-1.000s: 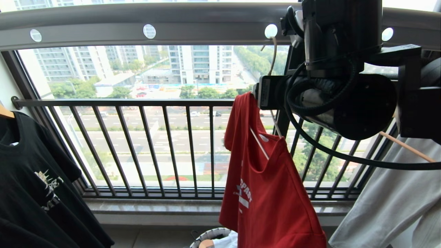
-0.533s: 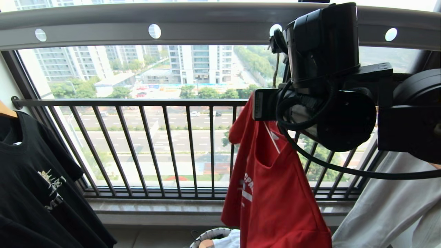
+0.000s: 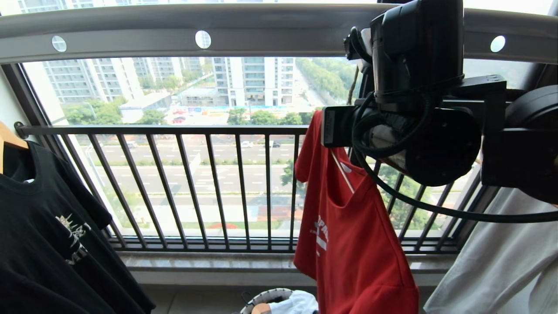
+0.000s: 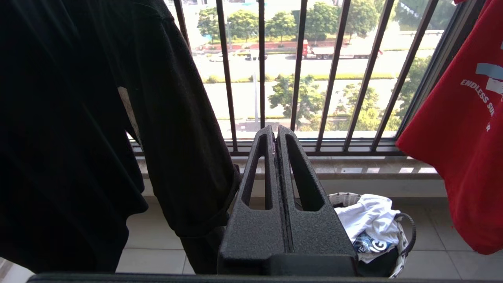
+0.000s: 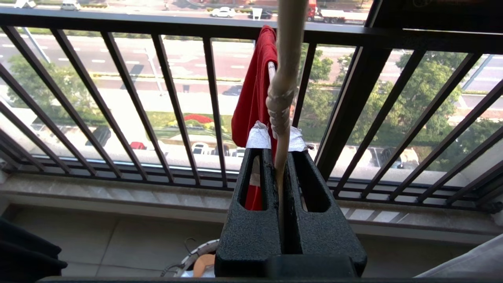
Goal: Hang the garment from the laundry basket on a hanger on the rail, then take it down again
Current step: Take the clothes off the clothes rack
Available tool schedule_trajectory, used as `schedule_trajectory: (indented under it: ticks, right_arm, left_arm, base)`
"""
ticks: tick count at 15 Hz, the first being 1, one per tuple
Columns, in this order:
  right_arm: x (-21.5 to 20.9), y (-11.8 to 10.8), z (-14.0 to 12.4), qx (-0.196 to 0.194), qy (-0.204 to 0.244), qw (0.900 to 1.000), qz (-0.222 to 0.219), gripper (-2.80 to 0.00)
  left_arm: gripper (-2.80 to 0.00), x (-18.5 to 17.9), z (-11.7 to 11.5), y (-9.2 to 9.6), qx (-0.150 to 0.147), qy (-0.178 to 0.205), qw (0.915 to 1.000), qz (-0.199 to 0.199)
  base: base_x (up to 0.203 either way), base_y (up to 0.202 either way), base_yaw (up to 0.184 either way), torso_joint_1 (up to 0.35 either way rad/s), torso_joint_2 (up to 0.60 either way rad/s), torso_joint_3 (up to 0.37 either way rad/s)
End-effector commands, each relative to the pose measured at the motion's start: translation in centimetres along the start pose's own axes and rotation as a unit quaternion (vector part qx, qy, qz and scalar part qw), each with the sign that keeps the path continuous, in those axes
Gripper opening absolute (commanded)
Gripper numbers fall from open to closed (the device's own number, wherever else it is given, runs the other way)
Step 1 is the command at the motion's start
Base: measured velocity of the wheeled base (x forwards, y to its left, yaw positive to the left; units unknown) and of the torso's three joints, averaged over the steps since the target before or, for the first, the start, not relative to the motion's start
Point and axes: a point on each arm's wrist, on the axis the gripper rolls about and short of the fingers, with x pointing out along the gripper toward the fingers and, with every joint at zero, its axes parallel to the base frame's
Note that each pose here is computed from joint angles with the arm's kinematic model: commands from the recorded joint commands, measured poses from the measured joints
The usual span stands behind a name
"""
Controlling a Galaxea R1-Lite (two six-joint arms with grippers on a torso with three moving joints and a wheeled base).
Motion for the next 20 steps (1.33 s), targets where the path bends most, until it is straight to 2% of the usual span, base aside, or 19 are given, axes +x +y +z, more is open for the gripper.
schedule_trajectory:
  ticks: [1,12,20]
  right_arm:
    - [-0.4,-0.3,0.5,0.006,-0.006,1.000,0.000,-2.80]
    - [-1.2,-0.8,0.4,0.004,-0.005,1.000,0.002,-2.80]
    - [-2.6,-0.7,1.1,-0.002,-0.015,1.000,0.019,-2.80]
  left_arm:
    - [-2.80,0.0,0.0,0.0,0.000,0.000,1.0000,0.000]
    - [-2.80,0.0,0.0,0.0,0.000,0.000,1.0000,0.000]
    - [-2.80,0.0,0.0,0.0,0.000,0.000,1.0000,0.000]
  base:
    - [0.000,0.000,0.000,0.000,0.00,0.000]
    - [0.000,0.000,0.000,0.000,0.00,0.000]
    - [0.000,0.000,0.000,0.000,0.00,0.000]
